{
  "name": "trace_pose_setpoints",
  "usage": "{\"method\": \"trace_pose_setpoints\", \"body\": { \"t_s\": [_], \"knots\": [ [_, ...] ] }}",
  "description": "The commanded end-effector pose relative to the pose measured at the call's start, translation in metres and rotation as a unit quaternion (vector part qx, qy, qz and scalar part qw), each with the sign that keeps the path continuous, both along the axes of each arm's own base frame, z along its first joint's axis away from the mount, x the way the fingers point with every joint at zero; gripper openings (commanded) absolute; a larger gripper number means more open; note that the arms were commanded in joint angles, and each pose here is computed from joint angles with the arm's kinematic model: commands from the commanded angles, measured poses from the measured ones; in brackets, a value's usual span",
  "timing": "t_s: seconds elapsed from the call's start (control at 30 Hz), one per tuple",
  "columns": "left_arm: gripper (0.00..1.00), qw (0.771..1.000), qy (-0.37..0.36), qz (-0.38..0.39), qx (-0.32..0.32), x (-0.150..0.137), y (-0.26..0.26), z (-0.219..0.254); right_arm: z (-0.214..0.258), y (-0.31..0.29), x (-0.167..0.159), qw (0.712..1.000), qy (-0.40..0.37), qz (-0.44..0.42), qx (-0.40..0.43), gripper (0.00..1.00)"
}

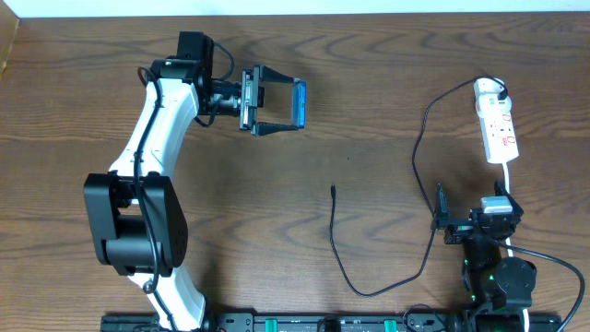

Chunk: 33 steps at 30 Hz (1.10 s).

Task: Plug charger to phone and switch on socket
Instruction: 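Lift the phone with the left gripper and turn it upright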

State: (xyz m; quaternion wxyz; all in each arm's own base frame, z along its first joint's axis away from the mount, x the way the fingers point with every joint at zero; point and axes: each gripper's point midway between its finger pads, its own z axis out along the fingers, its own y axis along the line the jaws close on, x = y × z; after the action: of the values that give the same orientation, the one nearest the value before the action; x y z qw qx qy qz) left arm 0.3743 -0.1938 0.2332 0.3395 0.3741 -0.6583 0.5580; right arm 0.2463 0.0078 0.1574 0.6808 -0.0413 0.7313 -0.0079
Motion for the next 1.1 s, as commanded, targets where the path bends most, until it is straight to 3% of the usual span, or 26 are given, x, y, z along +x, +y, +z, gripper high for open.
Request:
{"method": "trace_pose_setpoints", "body": {
  "t_s": [0.0, 0.47, 0.73, 1.07],
  "knots": [
    [0.07, 1.0, -0.006, 0.003, 0.007, -0.001, 0.001, 0.006, 0.0, 0.0, 0.0, 1.0, -0.001, 0.0, -0.007, 0.99],
    [0.07, 0.972, -0.02, 0.056, 0.228, 0.018, 0.03, -0.064, 0.0, 0.0, 0.0, 1.0, -0.001, 0.0, -0.007, 0.99],
    [0.07, 0.936, -0.026, 0.083, 0.34, 0.026, 0.057, -0.094, 0.0, 0.0, 0.0, 1.0, -0.001, 0.0, -0.007, 0.99],
    [0.07, 0.875, -0.027, 0.11, 0.47, 0.032, 0.1, -0.121, 0.0, 0.0, 0.0, 1.0, -0.001, 0.0, -0.007, 0.99]
  ]
}}
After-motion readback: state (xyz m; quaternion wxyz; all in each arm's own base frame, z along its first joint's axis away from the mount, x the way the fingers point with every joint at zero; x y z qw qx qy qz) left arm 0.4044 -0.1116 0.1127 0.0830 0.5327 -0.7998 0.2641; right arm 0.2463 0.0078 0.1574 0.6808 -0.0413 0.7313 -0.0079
